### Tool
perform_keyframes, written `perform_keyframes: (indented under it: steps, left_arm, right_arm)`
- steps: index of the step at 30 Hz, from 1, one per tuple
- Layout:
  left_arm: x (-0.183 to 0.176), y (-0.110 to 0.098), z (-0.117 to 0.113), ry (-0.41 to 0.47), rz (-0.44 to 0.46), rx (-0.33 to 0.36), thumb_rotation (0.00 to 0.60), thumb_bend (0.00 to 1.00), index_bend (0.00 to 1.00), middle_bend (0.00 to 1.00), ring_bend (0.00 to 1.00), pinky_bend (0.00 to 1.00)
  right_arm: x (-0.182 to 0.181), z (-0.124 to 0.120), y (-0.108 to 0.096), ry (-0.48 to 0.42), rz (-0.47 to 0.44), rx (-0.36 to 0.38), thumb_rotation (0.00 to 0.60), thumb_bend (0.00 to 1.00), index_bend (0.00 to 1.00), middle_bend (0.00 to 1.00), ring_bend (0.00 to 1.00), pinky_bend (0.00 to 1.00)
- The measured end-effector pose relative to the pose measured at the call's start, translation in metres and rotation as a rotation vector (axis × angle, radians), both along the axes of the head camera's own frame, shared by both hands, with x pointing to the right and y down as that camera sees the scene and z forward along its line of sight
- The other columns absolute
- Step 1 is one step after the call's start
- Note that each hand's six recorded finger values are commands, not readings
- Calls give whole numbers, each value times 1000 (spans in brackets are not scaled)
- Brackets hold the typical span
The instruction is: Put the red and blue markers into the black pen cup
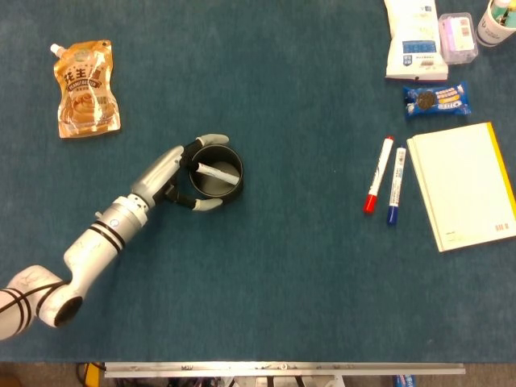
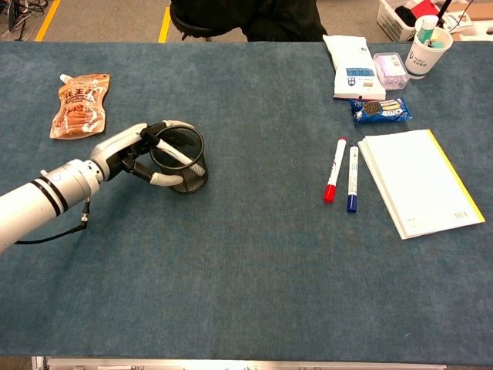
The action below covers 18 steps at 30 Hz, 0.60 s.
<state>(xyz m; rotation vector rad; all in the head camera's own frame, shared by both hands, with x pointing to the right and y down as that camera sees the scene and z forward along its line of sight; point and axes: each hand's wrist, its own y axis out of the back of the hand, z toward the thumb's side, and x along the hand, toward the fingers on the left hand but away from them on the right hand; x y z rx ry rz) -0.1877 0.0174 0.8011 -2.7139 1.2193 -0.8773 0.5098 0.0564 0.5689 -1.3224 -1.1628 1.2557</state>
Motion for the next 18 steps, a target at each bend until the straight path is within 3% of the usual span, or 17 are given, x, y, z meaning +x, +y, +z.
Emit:
perform_keyframes:
  steps: [7,12,18]
  left_arm:
    - [8,1,5,13,-33,5,600,169,314,422,343,246]
    - [6,-2,-1,9,-37,35,600,169,335,433,347,252]
    - [0,-8,-17,-4,-23,82,600,169,332,432,347,260]
  right_arm:
    - [1,-1,1,-3,-4,-1,600,92,58,239,214,252]
    - [-5,2,-1,-8,-32,-22,600,92,59,239,214,252]
    - [-27,10,-9,-28,-117,-83,600,103,216,298,214,250]
